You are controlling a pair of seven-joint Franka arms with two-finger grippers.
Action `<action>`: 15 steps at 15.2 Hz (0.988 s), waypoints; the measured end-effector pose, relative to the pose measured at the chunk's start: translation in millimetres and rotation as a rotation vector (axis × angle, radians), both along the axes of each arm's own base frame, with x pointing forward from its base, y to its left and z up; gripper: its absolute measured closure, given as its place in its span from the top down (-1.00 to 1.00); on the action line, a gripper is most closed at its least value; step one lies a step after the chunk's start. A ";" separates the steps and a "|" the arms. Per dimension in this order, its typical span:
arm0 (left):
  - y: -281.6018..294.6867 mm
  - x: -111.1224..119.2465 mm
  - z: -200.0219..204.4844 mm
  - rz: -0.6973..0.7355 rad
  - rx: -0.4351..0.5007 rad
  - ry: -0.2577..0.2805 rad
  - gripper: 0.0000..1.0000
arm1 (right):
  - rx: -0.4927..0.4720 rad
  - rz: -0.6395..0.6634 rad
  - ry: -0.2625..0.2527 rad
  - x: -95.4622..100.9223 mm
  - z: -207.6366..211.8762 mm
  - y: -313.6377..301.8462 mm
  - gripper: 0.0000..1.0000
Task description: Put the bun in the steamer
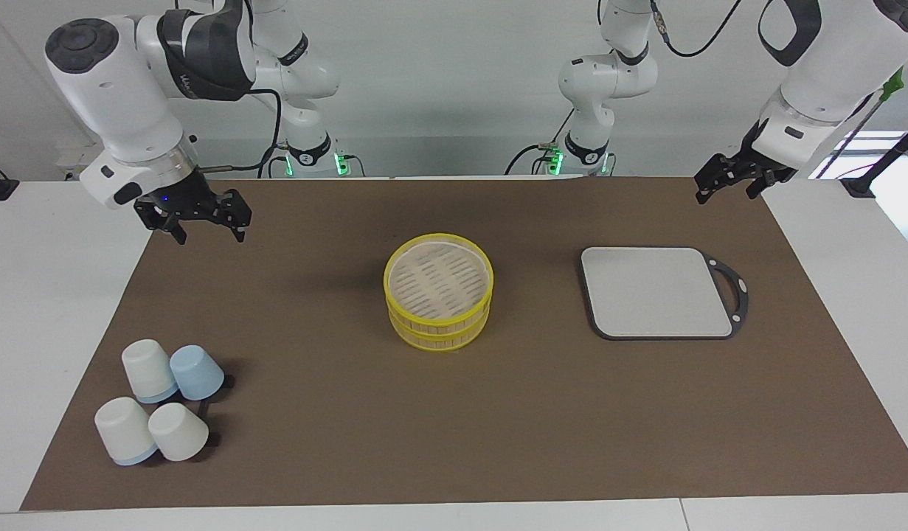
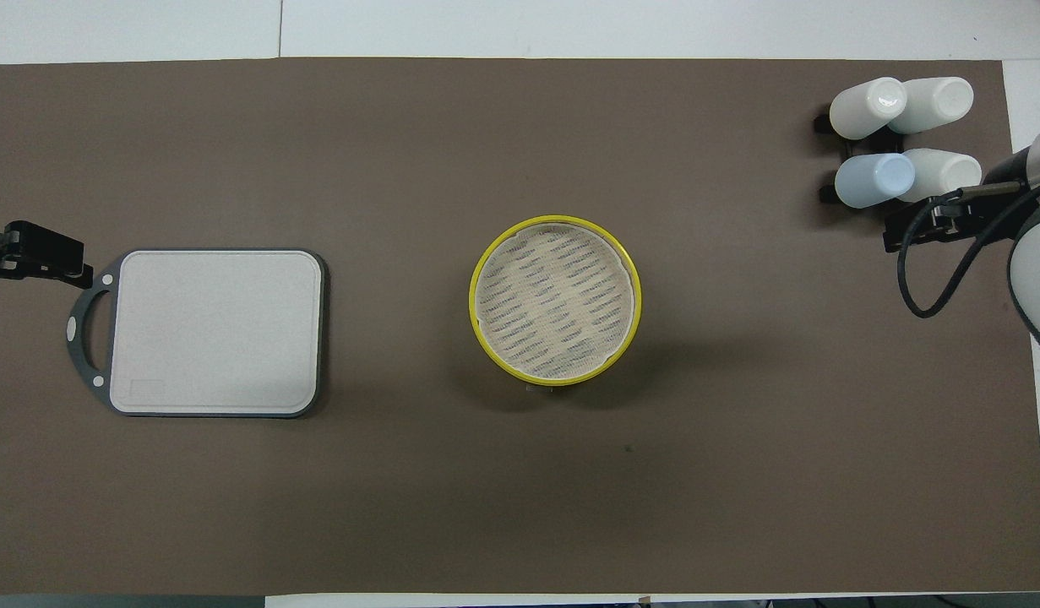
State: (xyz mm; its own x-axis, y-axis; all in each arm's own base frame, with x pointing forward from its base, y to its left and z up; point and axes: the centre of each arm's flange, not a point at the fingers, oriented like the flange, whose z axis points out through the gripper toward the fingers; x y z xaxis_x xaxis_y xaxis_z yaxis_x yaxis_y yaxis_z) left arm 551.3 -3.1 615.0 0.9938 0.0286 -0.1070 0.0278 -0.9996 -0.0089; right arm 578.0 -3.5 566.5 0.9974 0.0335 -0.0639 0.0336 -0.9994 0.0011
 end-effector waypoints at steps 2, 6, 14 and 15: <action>0.0 0.0 0.0 0.000 0.000 0.000 1.00 | 0.021 -0.002 0.014 -1.8 -0.6 2.3 1.00; 0.0 0.0 0.0 0.000 0.000 0.000 1.00 | 0.024 -0.003 0.014 -1.8 -0.4 2.5 1.00; 0.0 0.0 0.0 0.000 0.000 0.000 1.00 | 0.023 -0.003 0.013 -1.9 -0.2 2.2 1.00; 0.0 0.0 0.0 0.000 0.000 0.000 1.00 | 0.023 -0.003 0.013 -1.9 -0.1 2.2 1.00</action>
State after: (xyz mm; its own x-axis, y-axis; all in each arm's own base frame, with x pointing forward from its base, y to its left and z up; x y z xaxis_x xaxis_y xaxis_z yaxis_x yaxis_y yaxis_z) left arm 551.3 -3.1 615.0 0.9938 0.0286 -0.1071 0.0278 -0.9996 -0.0089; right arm 576.1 -1.4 566.4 0.9966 0.0322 -0.0762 0.0306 -0.9993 -0.0223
